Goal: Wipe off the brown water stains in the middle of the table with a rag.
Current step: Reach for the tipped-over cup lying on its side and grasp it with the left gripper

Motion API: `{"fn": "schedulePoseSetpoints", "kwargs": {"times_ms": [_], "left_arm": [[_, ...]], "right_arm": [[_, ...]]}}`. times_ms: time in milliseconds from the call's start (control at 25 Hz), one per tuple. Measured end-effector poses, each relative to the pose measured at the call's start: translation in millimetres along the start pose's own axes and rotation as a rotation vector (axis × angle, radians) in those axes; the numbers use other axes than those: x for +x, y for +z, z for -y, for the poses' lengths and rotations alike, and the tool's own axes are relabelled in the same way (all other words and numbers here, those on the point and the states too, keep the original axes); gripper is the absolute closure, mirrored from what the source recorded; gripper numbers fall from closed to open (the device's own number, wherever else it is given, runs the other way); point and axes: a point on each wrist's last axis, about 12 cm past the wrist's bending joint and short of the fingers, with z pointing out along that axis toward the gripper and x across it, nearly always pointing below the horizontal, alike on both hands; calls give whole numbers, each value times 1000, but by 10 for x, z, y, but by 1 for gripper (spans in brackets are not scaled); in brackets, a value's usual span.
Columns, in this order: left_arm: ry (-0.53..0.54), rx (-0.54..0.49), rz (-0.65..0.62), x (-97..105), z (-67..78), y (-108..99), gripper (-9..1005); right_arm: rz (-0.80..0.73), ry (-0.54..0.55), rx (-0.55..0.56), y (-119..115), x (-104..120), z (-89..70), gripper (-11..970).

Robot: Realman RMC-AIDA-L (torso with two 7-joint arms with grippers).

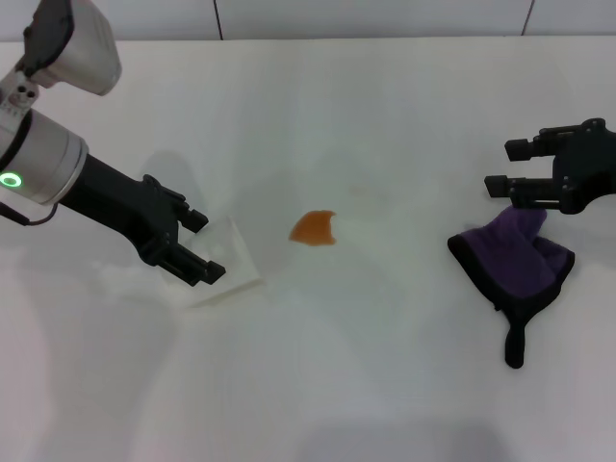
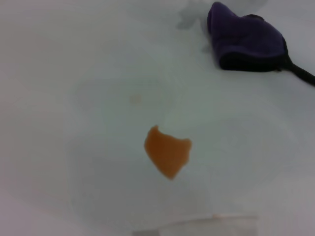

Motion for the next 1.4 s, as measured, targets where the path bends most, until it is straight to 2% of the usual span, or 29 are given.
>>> {"fn": "schedulePoseSetpoints", "kwargs": {"times_ms": [1400], "left_arm": [[-30,-17,-27,63,-15,10,149]], "right_arm": [[5,-3,2,-2,10,3,400]]}}
